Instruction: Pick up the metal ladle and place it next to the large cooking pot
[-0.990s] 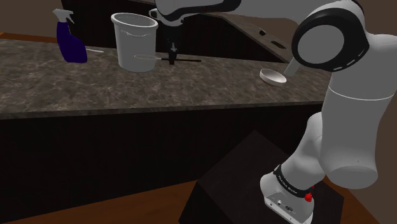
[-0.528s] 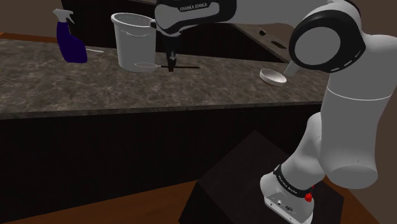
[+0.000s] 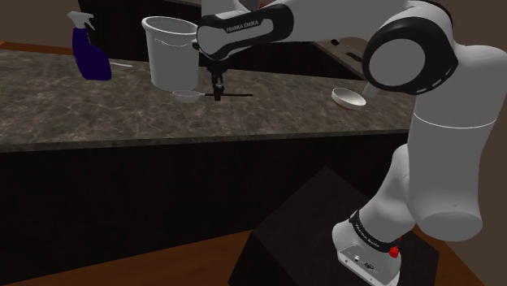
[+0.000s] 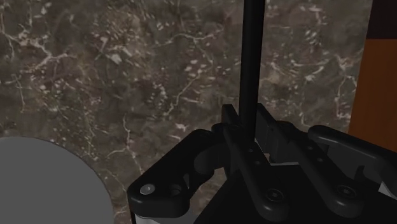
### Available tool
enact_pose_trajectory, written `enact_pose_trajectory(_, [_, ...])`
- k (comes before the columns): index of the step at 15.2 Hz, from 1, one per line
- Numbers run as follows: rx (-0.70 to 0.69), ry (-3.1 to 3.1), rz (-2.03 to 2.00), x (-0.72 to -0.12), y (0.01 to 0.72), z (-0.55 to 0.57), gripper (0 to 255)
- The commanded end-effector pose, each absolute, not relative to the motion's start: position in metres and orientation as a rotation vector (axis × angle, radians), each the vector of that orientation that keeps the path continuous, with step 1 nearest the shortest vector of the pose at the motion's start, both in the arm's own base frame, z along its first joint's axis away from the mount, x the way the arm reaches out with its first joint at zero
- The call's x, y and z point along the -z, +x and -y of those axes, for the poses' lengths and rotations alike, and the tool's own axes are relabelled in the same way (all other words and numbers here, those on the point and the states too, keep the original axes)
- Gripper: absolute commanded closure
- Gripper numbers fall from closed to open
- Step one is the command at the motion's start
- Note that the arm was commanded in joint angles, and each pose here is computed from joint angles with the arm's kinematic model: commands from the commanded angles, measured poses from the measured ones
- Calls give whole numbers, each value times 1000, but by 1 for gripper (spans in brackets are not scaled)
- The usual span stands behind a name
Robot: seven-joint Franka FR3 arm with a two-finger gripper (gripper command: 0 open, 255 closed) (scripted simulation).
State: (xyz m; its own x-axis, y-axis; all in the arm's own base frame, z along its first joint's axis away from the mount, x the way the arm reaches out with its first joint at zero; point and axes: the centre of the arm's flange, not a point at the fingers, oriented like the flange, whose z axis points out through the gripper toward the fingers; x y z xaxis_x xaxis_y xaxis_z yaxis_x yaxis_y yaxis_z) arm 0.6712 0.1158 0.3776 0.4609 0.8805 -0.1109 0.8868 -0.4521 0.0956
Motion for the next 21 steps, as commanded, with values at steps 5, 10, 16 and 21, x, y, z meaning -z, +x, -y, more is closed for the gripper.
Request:
enact_pose_trajectory(5, [67,2563,-1561,-345,671,-116,255])
enact_pose_trajectory(10, [67,2563,-1561,-318,671,-116,255])
enact_pose_trajectory(16, [67,2563,-1561,-314,671,-116,255])
enact_pose_trajectory(21, [67,2563,-1561,-314,671,-116,0])
